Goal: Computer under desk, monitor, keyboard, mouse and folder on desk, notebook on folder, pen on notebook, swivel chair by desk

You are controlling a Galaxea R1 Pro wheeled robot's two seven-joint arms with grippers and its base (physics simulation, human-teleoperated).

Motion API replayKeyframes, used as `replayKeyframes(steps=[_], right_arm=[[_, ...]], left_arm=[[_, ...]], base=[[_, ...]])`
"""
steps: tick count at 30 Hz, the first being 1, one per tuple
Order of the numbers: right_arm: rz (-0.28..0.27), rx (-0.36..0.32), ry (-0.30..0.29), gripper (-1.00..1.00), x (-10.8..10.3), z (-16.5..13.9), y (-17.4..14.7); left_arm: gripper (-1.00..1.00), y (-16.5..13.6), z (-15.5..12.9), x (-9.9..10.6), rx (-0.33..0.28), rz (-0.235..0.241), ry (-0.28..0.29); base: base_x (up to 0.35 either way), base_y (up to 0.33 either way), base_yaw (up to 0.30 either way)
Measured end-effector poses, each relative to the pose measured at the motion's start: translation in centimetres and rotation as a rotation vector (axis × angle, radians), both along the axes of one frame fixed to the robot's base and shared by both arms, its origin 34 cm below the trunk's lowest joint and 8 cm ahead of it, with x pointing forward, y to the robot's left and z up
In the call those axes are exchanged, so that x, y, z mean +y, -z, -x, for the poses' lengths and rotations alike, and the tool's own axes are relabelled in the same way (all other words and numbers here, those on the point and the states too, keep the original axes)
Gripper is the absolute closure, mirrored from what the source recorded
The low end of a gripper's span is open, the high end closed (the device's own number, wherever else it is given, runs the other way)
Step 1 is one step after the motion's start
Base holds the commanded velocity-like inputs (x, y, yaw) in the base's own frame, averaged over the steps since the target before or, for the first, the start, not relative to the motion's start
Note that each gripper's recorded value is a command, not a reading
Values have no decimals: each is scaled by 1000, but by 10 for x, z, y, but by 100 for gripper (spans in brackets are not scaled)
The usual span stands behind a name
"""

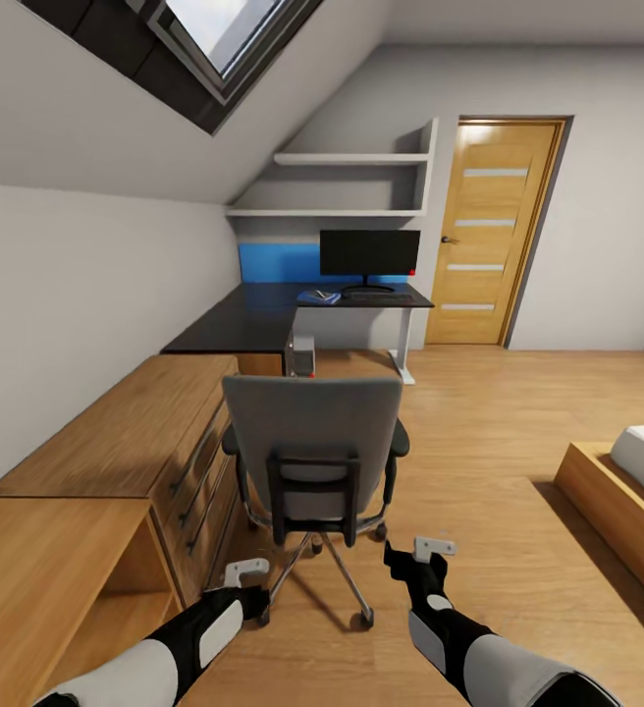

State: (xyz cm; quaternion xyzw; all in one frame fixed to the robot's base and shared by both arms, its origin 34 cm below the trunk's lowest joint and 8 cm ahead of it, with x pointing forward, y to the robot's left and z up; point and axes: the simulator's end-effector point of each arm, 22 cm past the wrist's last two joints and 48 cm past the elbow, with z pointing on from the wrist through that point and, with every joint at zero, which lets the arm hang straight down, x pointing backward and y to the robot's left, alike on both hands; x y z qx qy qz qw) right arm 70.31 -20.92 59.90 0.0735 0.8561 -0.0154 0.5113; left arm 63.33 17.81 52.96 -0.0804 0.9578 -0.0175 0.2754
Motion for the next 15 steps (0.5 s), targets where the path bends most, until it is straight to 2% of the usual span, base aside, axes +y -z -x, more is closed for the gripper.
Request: replayKeyframes(steps=[2, 5, 9, 11, 15], right_arm=[[1, -2, 0, -100, 0, 1, 4], [1, -1, 2, -100, -1, 2, 10], [1, 2, 2, -100, -1, 3, 19], [1, 5, 0, -100, 0, 4, 23], [3, 27, -7, -100, 6, 12, 38]], left_arm=[[-100, -8, -13, -6, 0, 9, 16], [-100, -2, -11, -4, 20, 5, 17], [-100, 7, -11, 1, 16, -2, 8], [-100, 9, -13, 2, 4, -3, 3], [-100, 10, -23, 4, -62, -3, -22]], base=[[0, 0, 0], [0, 0, 0], [0, 0, 0], [0, 0, 0], [0, 0, 0]])
